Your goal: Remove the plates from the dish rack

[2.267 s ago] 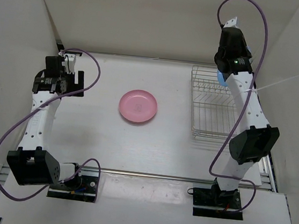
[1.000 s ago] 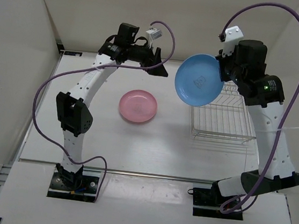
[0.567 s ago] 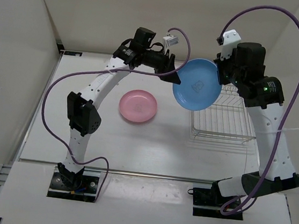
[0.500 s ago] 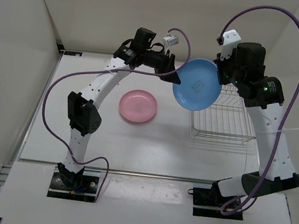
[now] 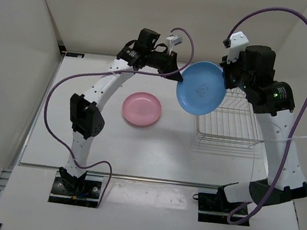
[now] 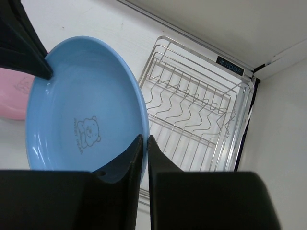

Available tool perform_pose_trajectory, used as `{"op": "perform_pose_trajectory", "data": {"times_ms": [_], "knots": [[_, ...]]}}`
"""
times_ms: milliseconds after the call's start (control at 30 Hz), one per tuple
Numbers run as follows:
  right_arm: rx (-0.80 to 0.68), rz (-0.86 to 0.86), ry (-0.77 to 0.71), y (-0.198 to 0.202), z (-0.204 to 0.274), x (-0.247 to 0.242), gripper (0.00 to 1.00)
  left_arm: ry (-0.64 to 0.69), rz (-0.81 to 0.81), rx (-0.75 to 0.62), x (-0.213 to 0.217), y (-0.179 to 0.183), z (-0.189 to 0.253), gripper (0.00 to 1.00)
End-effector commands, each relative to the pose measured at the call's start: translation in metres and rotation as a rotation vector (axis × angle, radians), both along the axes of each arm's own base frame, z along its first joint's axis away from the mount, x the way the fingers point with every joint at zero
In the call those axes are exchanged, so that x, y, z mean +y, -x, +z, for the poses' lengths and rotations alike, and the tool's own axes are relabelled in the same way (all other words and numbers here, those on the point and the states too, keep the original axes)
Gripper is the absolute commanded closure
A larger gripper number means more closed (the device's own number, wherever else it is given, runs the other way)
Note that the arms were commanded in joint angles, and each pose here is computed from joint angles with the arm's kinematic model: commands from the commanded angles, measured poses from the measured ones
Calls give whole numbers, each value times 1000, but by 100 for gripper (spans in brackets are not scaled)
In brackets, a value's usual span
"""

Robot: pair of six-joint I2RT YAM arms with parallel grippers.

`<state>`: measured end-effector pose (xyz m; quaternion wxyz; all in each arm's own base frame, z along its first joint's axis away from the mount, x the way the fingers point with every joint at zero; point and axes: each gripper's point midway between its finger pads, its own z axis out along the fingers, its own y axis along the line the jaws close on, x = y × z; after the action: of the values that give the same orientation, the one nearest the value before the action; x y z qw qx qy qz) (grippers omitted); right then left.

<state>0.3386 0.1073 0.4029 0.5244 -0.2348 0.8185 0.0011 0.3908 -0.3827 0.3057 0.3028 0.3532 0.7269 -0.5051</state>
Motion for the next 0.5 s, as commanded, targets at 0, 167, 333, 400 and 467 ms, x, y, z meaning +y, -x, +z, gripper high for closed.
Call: {"op": "perform_pose_trajectory", "data": {"times_ms": [0,167,333,400,467], "knots": [[-64,-24,-24,1,16,-5,87,7,31,-10,-4,-3,7,89],[-94,-74,-16,1,16,-17,24,-42,211,26,28,-19,-4,89],[-121,-234,-5,-7,15,-49,4,-102,448,-31,102,-32,0,89],[-117,-258,2,-6,10,-57,4,-201,560,-21,143,-42,-26,89],[-130,-269,-3,-1,11,-62,4,-310,633,-35,181,-55,-44,89]]}}
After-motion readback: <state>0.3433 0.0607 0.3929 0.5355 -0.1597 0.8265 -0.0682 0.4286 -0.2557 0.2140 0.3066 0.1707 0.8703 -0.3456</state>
